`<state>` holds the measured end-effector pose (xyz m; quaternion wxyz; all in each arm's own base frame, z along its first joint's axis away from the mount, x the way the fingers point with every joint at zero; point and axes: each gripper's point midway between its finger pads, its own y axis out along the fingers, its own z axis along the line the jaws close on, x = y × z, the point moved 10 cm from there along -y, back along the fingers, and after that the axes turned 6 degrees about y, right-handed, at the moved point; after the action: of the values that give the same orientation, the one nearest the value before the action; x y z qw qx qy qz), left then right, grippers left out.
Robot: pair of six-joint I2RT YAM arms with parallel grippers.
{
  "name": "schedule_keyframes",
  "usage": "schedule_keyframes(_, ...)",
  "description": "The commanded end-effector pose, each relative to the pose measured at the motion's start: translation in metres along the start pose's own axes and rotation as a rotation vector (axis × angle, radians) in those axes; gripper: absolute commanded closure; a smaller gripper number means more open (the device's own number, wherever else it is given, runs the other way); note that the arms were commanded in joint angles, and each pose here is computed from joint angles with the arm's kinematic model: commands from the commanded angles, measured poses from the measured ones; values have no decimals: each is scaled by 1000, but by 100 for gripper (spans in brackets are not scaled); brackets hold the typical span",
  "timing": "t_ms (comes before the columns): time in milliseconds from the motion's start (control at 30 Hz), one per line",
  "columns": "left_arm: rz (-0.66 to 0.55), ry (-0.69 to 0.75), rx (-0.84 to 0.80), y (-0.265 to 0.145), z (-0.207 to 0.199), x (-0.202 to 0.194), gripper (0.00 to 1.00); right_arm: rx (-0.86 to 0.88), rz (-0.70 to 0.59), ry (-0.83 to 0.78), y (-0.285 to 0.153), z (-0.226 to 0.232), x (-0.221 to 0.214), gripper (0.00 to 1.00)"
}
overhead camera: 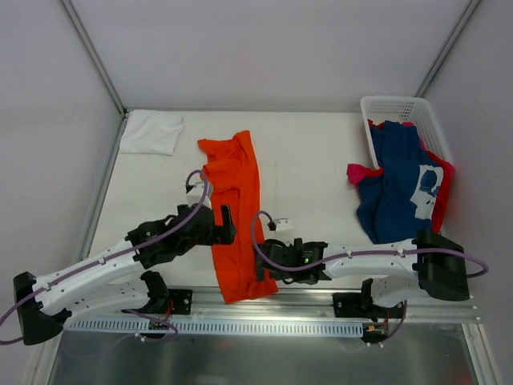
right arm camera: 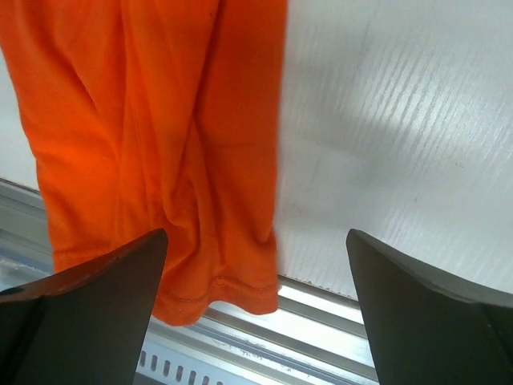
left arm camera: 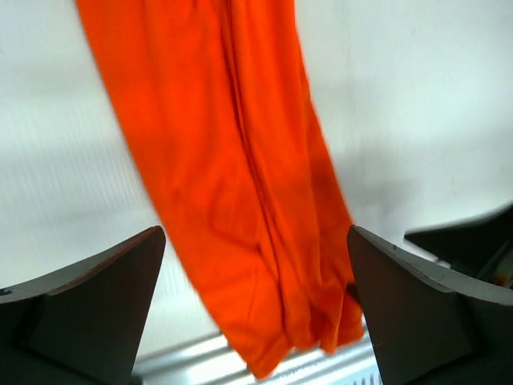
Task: Fold and stack the t-shirts
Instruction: Fold the tshirt
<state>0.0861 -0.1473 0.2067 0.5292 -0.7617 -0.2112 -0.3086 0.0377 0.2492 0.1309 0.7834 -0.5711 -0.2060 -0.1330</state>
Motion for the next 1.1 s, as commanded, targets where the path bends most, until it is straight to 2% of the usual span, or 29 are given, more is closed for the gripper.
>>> schedule_keyframes(0,-178,97,43,17,0,52,1,-40,-49,-22,-6,2,6,1)
schedule_keyframes(67,-159,64,26,45,19,75,1,-52,-66,-23,-7,-3,6,1)
schedule_keyframes(100,-192,45,-79,55,14,89,1,-52,-70,-13,-8,-4,5,1)
schedule_keyframes(133,-166,39,-50,77,28,99,1,-60,-75,-14,-7,-9,4,1)
schedule_keyframes(200,-151,42,-53,98,31,115,1,-50,-88,-5,-11,-13,4,2)
schedule_keyframes(267,-87,69,-16,135,35,130,1,-51,-104,3,-15,-21,5,5)
schedule_keyframes(300,-12,76,-18,161,37,125,1,-54,-109,9,-16,-24,5,7)
schedule_keyframes(333,-28,92,-36,168,31,140,1,-66,-116,6,-16,-31,3,9)
schedule_keyframes(500,15,93,-31,224,26,160,8,-38,-147,34,-21,-45,2,16)
schedule_keyframes(567,12,96,-32,234,24,166,12,-43,-148,36,-20,-50,0,17)
schedule_keyframes(700,5,115,3,254,27,178,27,-49,-165,47,-20,-59,-2,19)
schedule_keyframes(767,11,118,28,258,31,180,31,-56,-173,45,-19,-62,-2,19)
schedule_keyframes(900,34,133,151,268,47,183,45,-65,-192,40,-22,-67,-1,20)
schedule_keyframes(1067,78,110,345,268,68,176,44,-55,-219,44,-27,-71,3,23)
